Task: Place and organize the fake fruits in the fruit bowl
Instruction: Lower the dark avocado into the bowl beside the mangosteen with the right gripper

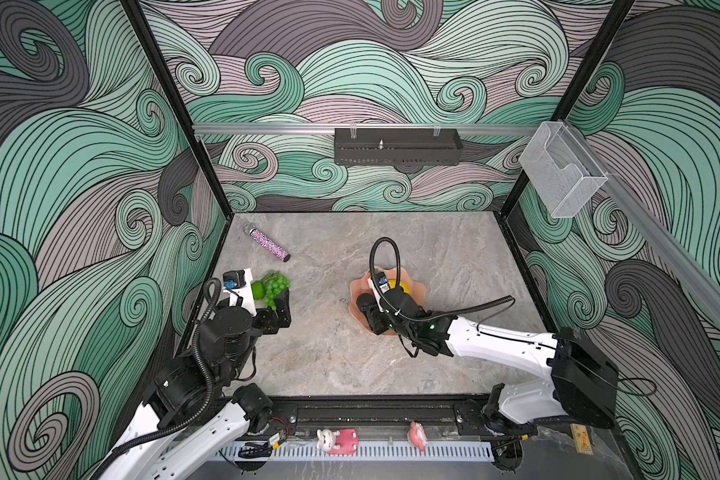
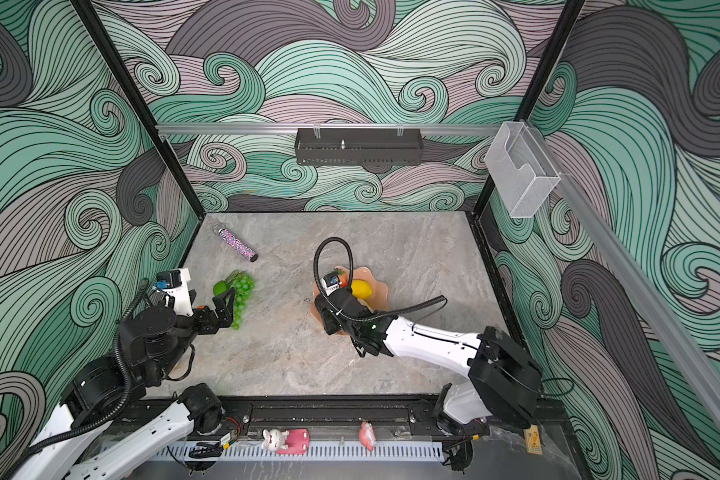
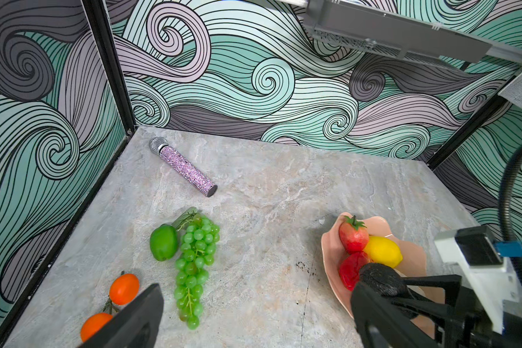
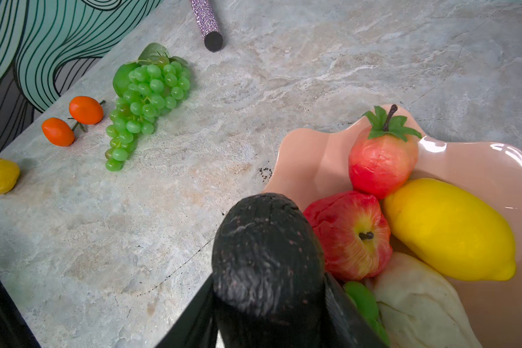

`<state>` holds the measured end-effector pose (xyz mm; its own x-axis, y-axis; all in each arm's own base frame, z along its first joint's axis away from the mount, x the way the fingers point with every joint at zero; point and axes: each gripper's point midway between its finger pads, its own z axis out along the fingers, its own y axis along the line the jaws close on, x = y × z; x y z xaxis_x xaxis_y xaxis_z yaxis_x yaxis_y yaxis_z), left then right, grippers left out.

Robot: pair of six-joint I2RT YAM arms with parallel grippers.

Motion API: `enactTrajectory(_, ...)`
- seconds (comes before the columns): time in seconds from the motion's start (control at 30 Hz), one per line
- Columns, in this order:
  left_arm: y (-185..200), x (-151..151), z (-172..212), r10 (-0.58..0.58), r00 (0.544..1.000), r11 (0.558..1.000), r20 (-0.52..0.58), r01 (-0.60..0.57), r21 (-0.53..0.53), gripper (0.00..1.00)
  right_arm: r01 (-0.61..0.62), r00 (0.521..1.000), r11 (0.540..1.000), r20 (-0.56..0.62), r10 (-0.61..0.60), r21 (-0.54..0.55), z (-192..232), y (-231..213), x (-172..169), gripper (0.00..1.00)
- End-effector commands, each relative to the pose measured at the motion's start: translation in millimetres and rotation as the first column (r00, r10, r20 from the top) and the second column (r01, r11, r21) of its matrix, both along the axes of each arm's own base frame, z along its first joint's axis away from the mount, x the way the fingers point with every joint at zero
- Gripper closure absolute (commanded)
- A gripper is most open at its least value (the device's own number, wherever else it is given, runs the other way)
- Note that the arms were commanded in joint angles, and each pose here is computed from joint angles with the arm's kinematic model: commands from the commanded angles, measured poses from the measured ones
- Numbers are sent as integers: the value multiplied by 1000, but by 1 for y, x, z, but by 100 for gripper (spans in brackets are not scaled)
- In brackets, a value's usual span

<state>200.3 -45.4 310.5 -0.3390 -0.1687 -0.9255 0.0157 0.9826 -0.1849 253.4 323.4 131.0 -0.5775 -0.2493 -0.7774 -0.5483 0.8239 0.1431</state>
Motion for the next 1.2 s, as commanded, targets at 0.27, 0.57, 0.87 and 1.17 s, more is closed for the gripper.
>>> enactTrajectory(0.27, 14, -6, -1, 40, 999, 999, 18, -40, 22, 1, -12, 1000, 998, 9, 13, -69, -10, 14, 11, 47)
enactTrajectory(0.57, 14, -5, -1, 41, 999, 999, 16, -41, 24, 1, -8, 1000, 993, 13, 10, -120, -22, 13, 15, 45)
enactTrajectory(0.87, 15, -5, -2, 46, 999, 998, 15, -47, 32, 1, -15, 1000, 989, 2, 15, -149, -31, 15, 13, 40)
enactTrajectory(1.17, 17, -6, -2, 53, 998, 998, 17, -54, 34, 1, -26, 1000, 989, 13, 28, -145, -25, 16, 11, 38)
